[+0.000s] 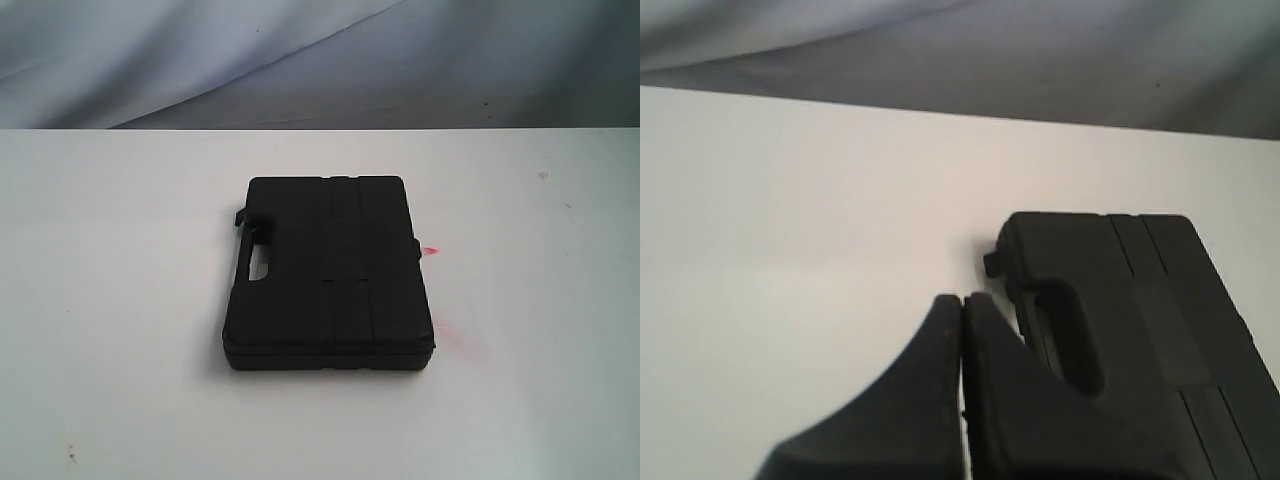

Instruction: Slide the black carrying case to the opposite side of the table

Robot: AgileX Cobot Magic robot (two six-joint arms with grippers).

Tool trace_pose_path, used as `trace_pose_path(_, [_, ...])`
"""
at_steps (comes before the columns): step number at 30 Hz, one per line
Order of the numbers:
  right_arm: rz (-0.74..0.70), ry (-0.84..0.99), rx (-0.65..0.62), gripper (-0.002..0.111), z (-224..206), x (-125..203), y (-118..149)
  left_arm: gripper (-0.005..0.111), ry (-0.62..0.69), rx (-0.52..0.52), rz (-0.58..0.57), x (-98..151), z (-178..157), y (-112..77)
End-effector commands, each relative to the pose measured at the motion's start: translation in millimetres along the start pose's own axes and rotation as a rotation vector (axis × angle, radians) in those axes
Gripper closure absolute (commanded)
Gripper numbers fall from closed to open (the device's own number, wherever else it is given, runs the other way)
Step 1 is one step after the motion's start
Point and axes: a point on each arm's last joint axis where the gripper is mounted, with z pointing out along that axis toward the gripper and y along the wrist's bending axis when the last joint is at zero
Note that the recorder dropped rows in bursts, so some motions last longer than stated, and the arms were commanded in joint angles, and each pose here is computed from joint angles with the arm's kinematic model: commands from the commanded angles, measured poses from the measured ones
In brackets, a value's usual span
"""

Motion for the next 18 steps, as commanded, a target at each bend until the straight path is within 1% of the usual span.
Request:
trace_pose_path(1, [-0.006,0.001,0.007,0.108,-0.3,1.3,-0.6,0.107,0.105,0.074,0.054,-3.5,26.6,-11.2])
trace_pose_path(4, [-0.006,0.001,0.007,0.108,-0.3,1.3,-0.6,0.107,0.177,0.116,0.109,1.8,47.3,-22.1])
trace_pose_path(8, [-0.006,0.001,0.007,0.108,-0.3,1.3,-0.6,0.107,0.278,0.143,0.127,14.3,77.3,-31.2])
trace_pose_path(14, [-0.006,0.001,0.007,0.108,-0.3,1.3,-0.6,0.107,0.431,0.128,0.093,31.8,118.4,-26.6])
trace_pose_path(16, [-0.006,0.001,0.007,0.108,-0.3,1.3,-0.6,0.107,0.484,0.118,0.033,32.8,129.9,-26.4])
trace_pose_path(18, [-0.006,0.001,0.007,0.108,-0.3,1.3,-0.6,0.107,0.545,0.116,-0.002,30.5,142.7,-27.6])
